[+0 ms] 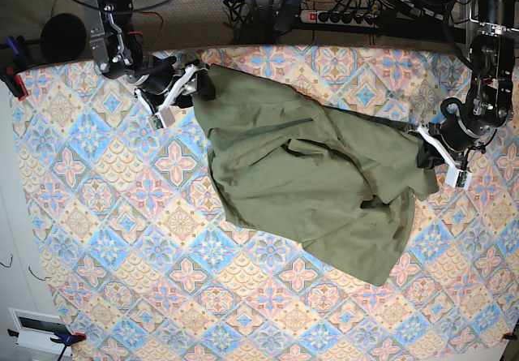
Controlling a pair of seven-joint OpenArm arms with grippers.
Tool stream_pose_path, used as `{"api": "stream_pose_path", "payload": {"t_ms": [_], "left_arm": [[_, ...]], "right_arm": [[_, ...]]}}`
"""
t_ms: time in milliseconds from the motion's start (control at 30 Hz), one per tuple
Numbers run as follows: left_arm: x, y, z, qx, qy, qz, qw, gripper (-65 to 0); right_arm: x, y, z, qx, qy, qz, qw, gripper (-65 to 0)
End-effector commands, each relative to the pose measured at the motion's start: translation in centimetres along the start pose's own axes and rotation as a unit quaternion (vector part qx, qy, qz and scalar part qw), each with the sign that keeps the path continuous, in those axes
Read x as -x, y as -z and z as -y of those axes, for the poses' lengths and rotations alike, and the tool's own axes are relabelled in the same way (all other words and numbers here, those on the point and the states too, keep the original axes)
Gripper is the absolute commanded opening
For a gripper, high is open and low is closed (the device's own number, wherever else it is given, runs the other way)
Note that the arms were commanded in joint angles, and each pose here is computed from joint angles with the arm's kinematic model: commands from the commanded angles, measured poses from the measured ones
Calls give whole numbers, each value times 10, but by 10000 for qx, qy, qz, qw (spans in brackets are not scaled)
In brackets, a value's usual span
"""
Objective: Layout the t-shirt on the table in an organized manner, then fold the t-shirt properly
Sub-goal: 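Drag the grasped fabric with the right gripper away from the left gripper, then pull the t-shirt with the right gripper while the left gripper releases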
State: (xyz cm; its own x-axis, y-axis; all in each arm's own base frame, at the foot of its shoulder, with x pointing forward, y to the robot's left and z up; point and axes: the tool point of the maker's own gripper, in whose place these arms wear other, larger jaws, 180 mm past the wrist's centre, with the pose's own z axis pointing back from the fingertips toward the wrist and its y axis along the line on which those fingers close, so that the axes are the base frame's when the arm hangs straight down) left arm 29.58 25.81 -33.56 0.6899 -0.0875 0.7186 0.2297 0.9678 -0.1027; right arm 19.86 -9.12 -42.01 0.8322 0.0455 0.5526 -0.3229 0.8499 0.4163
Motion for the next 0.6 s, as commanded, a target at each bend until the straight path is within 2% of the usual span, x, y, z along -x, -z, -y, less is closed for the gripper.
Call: {"api": "stream_pose_path", "payload": {"t_ms": [0, 367, 567], "left_arm": [[-17, -5, -4, -39, 108, 217, 9997, -650], [-17, -5, -4, -35, 101, 218, 9997, -650], [-15, -3, 0, 6, 24, 247, 9997, -650]], "right_arm": [[2, -4, -1, -22, -32, -39, 10000, -327], [15, -4, -6, -94, 52, -154, 9998, -328], [15, 4, -22, -273, 157, -97, 9995, -329]]}}
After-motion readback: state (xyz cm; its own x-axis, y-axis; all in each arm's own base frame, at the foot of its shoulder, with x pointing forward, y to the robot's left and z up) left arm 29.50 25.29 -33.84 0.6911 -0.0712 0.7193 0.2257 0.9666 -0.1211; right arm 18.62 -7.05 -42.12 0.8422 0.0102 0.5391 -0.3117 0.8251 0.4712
